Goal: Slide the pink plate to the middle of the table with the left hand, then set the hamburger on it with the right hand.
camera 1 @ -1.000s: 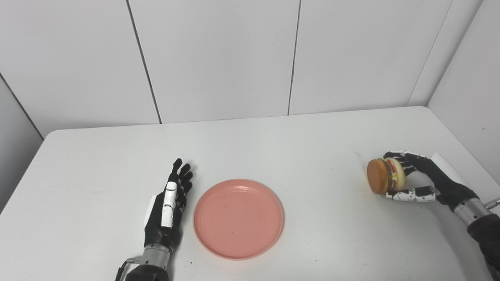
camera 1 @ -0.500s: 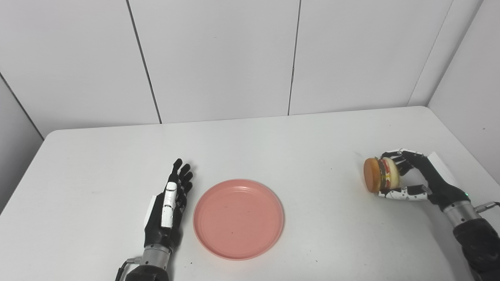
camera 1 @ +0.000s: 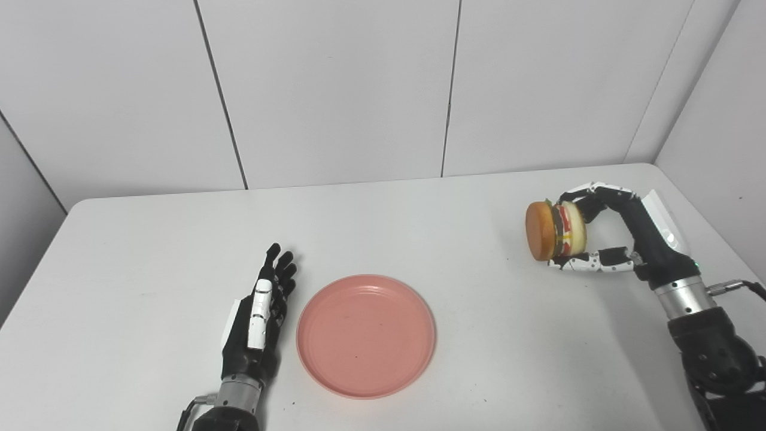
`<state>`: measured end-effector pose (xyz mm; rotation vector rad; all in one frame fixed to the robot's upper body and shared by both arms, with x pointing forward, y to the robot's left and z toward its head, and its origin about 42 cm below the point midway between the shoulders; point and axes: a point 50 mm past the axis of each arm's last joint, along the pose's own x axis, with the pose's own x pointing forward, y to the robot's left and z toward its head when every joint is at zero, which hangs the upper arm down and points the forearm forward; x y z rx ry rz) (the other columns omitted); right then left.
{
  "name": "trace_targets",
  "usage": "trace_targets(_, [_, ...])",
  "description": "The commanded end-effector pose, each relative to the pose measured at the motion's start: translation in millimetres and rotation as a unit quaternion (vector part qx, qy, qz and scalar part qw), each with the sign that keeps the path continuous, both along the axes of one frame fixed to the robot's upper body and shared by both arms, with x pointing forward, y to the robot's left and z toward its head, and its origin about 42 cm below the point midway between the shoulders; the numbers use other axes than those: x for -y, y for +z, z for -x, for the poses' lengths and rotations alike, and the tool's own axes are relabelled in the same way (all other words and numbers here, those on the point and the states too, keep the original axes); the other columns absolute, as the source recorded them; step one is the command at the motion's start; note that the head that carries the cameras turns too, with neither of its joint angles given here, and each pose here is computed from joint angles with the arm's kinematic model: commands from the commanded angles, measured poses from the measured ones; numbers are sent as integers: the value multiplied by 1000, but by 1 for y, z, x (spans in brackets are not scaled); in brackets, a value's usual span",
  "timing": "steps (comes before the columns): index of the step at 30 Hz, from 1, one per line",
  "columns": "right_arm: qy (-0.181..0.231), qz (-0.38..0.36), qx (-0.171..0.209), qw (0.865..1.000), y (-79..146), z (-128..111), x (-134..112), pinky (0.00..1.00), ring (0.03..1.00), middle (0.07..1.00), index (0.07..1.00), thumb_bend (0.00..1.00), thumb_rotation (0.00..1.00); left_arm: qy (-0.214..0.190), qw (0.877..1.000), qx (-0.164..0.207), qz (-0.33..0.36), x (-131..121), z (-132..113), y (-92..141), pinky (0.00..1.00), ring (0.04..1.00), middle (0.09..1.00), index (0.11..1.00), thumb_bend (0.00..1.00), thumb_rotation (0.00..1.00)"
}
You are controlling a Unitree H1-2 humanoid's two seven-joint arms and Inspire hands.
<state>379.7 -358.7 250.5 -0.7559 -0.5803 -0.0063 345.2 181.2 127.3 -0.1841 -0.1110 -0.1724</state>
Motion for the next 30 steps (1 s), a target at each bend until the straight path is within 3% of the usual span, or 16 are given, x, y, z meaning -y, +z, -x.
trace_targets(1, [13, 0, 33, 999, 31, -6, -14, 374, 440, 461, 521, 511, 0, 12, 998, -66, 2, -5, 21, -35, 1000, 975, 967, 970, 557, 1000])
trace_targets(7, [38, 6, 49, 998, 45, -14, -40, 176, 262, 428, 526, 509, 0, 6, 998, -63, -1, -3, 21, -36, 1000, 980, 969, 974, 549, 1000])
trace_targets(10, [56, 25, 58, 996, 47, -21, -52, 326, 395, 455, 518, 512, 0, 2, 998, -61, -4, -3, 22, -35, 1000, 984, 976, 985, 549, 1000])
trace_targets(12, [68, 26, 53, 996, 48, -25, -59, 353, 412, 454, 524, 511, 0, 2, 998, -62, -4, -2, 22, -35, 1000, 982, 972, 981, 548, 1000])
trace_targets(19, [97, 56, 39, 993, 51, -35, -87, 342, 402, 448, 528, 511, 0, -1, 998, -66, 0, 0, 24, -34, 1000, 980, 968, 979, 548, 1000])
trace_targets(22, [109, 71, 40, 991, 52, -39, -99, 283, 352, 429, 525, 510, 0, 0, 998, -68, -4, 1, 25, -34, 1000, 980, 965, 973, 559, 1000])
trace_targets(28, [145, 100, 47, 983, 55, -45, -126, 395, 457, 469, 511, 513, 0, 0, 997, -71, -13, 3, 26, -34, 1000, 978, 965, 971, 566, 1000])
trace_targets(30, [155, 106, 54, 981, 56, -45, -133, 359, 434, 473, 508, 514, 0, 1, 997, -72, -15, 3, 27, -33, 1000, 975, 964, 969, 565, 1000])
